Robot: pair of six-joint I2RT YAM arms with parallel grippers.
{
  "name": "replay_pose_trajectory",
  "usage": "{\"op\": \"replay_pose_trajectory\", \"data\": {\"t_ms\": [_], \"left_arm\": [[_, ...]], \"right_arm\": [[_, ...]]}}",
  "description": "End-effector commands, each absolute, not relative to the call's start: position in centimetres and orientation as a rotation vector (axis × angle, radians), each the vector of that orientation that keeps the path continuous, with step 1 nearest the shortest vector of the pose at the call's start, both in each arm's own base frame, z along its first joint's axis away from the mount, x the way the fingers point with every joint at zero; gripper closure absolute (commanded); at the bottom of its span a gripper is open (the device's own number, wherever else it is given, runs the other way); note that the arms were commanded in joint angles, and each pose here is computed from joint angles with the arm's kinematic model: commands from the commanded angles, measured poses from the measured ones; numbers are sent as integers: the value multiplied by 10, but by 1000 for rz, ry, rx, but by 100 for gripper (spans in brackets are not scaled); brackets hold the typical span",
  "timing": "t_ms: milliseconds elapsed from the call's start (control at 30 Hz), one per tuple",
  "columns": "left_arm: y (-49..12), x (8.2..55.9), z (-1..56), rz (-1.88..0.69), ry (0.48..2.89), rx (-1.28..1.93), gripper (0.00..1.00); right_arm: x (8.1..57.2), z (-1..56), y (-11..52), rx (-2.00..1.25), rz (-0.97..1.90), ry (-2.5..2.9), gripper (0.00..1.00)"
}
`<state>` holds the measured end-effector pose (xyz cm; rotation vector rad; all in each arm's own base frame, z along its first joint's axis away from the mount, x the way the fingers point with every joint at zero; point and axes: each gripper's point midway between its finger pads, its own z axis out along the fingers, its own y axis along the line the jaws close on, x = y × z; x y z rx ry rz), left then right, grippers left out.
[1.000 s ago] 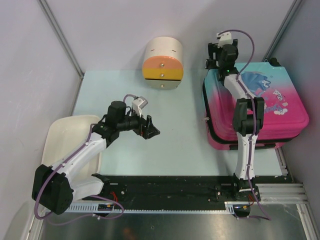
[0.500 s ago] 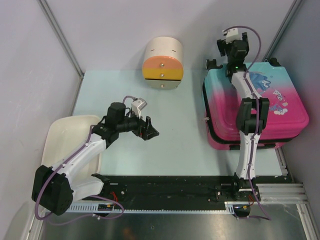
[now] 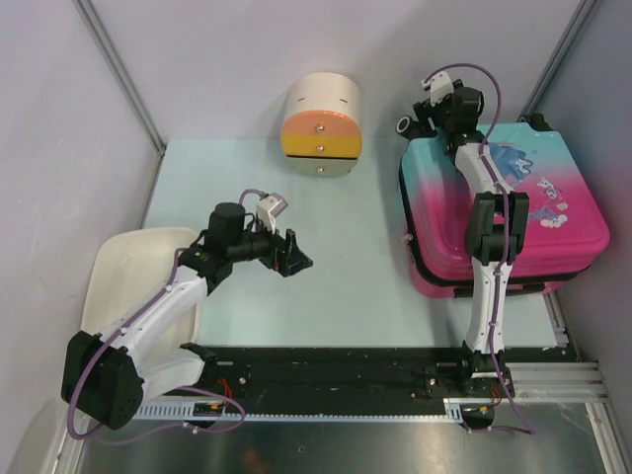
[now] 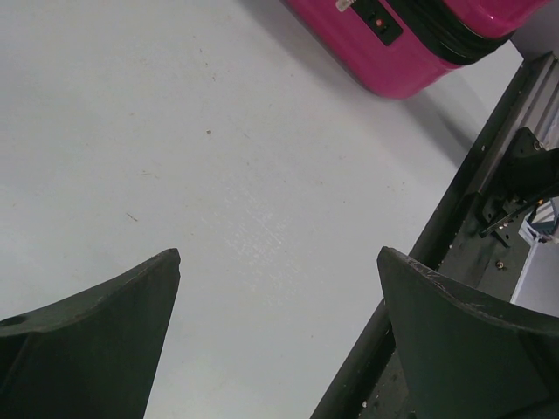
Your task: Open, take out, and arrange the luggage
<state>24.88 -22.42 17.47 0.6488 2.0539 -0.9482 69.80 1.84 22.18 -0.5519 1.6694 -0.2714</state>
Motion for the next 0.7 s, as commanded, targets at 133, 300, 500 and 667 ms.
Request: {"op": "replay_pose_trajectory", "data": {"t_ms": [133, 300, 500, 667], "left_arm": [[-223, 258, 196, -944, 1995, 630, 0], [-225, 260, 192, -953, 2013, 621, 0], [-229, 267, 192, -931, 1989, 655, 1], [-246, 271, 213, -851, 1783, 668, 3]], "right_arm": [[614, 170, 155, -789, 305, 1901, 14], [590, 166, 199, -813, 406, 1911, 14], [545, 176, 254, -861, 535, 1905, 15], [525, 203, 269, -855, 570, 1872, 15]]}}
